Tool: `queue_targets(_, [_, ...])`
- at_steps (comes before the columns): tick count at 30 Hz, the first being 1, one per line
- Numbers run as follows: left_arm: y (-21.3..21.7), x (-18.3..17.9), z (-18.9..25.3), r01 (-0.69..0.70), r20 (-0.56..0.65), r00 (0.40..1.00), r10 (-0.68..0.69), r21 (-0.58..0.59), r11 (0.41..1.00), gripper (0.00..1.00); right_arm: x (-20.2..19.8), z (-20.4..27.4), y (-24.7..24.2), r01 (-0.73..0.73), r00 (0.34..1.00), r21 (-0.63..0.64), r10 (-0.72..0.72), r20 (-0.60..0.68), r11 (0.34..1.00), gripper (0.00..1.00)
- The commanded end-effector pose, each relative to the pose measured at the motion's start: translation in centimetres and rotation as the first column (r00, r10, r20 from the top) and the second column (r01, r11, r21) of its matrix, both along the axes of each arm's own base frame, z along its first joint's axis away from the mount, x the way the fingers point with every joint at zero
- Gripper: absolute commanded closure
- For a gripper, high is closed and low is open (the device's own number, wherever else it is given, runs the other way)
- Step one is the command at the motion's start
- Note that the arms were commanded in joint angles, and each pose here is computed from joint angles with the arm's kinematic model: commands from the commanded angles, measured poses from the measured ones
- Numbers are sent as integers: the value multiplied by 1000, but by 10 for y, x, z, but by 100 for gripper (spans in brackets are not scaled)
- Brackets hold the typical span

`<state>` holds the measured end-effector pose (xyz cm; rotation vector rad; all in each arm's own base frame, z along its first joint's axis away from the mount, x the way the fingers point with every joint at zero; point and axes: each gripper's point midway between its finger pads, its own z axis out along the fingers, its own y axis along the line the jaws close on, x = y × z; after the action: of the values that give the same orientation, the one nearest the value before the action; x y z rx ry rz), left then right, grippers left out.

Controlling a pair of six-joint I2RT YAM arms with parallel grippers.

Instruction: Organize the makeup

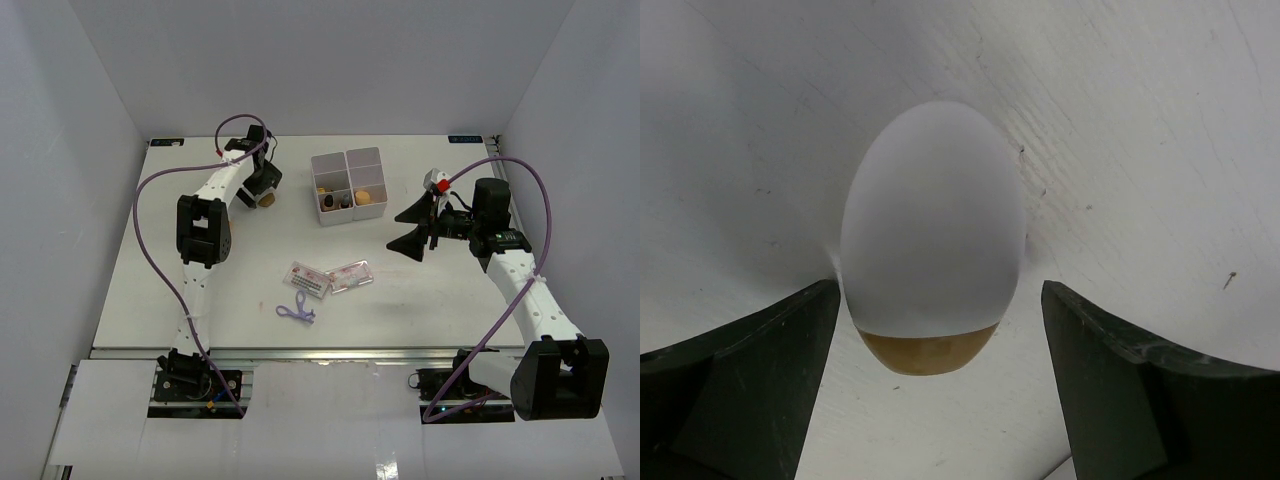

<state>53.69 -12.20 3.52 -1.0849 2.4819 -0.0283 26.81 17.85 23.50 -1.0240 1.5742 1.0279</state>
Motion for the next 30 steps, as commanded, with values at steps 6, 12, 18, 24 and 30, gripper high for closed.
queue_targets(6, [12, -15, -20, 55, -76, 996, -51, 52, 997, 15, -3, 4, 0, -24, 1000, 21, 24, 11, 999, 7])
queue_targets(12, [14, -23, -19, 166, -67, 985, -162, 72, 983, 39, -3, 2, -1, -19, 1000, 25, 19, 1, 1000, 7])
queue_targets(18, [11, -30, -13, 302, -53, 953, -299, 72, 951, 59, -4, 0, -1, -16, 1000, 34, 16, -12, 999, 6])
queue_targets(24, [-3, -47, 1, 476, 11, 879, -476, 29, 879, 69, -6, 2, -4, -1, 1000, 37, 1, 8, 999, 7])
queue_targets(30, [-13, -88, 6, 606, 77, 794, -603, -16, 795, 69, -6, 0, -6, 13, 1000, 36, -14, 10, 999, 7])
